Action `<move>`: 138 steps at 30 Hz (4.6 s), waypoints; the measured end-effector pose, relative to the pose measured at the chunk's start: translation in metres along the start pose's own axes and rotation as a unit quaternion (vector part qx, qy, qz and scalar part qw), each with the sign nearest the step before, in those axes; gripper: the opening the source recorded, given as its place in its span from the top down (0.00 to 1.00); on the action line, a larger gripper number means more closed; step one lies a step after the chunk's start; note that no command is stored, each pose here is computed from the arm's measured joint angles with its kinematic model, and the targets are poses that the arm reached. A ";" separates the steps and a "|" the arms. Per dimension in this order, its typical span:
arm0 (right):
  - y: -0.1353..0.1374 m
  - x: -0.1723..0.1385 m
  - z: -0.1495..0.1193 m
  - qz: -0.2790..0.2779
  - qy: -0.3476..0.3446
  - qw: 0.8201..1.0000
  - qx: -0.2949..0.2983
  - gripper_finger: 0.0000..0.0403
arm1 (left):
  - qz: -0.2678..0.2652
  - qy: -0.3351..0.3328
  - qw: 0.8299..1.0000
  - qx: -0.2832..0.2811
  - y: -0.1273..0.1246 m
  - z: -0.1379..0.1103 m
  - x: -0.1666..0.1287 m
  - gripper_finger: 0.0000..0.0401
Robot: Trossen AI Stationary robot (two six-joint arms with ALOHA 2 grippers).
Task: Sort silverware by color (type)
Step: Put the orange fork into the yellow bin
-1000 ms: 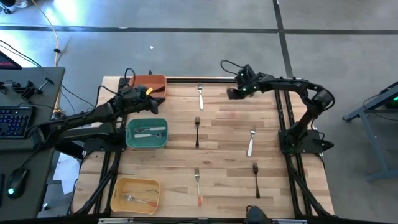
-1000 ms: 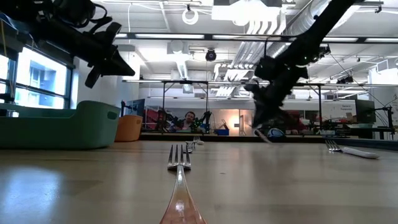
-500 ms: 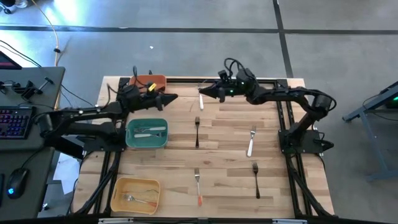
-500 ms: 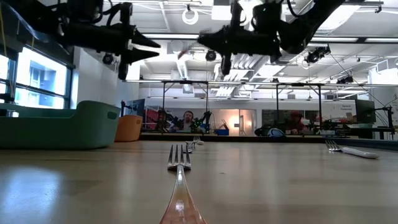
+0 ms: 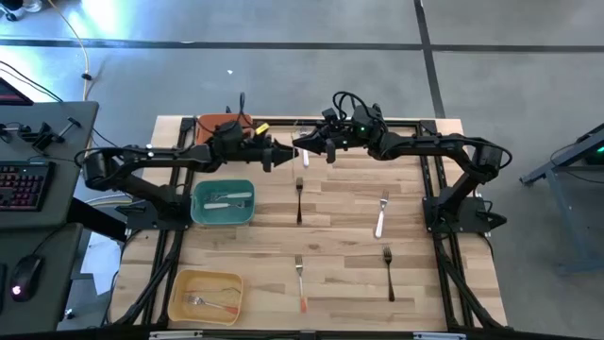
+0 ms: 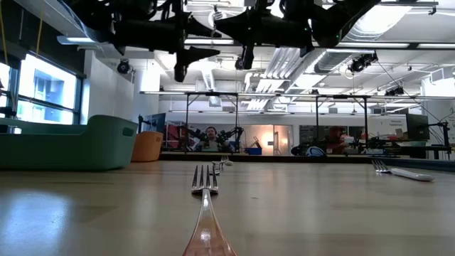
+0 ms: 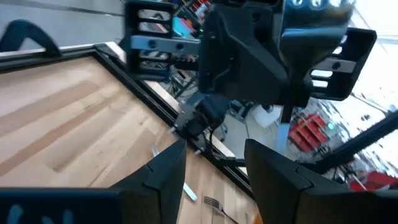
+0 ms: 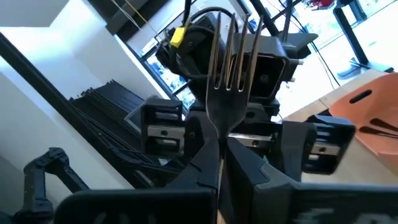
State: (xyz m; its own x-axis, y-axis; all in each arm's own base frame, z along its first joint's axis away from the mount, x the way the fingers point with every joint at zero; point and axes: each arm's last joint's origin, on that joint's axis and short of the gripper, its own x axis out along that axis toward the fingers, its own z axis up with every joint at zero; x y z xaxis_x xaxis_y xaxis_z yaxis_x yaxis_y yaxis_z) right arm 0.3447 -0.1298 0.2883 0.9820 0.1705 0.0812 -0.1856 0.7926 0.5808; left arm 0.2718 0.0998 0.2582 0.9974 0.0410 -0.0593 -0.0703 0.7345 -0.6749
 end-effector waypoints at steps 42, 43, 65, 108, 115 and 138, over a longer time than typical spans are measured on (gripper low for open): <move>-0.002 -0.009 0.016 -0.030 -0.051 0.997 -0.044 1.00 | -0.046 -0.009 0.999 0.002 0.016 0.035 -0.014 0.57; -0.002 -0.009 0.016 -0.030 -0.052 0.997 -0.044 1.00 | -0.040 -0.019 0.999 0.003 0.016 0.035 -0.014 0.57; -0.005 -0.011 0.017 -0.044 -0.060 0.996 -0.052 1.00 | -0.010 -0.060 0.998 0.016 0.005 0.029 -0.006 0.56; -0.005 -0.011 0.017 -0.045 -0.059 0.996 -0.051 1.00 | 0.002 -0.058 0.997 0.059 0.000 0.037 0.013 0.64; -0.005 -0.010 0.017 -0.045 -0.059 0.996 -0.051 1.00 | -0.007 -0.047 0.997 0.067 0.001 0.037 0.014 0.86; -0.007 -0.034 0.028 -0.107 -0.016 0.992 -0.064 0.84 | 0.049 0.042 0.995 0.075 -0.015 0.046 -0.040 0.99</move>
State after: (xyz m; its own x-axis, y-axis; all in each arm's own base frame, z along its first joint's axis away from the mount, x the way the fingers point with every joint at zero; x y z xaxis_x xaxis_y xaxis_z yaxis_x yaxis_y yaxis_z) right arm 0.3135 -0.1581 0.3043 0.9996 -0.0272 -0.0067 0.0271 0.8773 0.4792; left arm 0.2335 0.1184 0.3044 0.9806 0.0648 -0.1849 -0.1572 0.8232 -0.5456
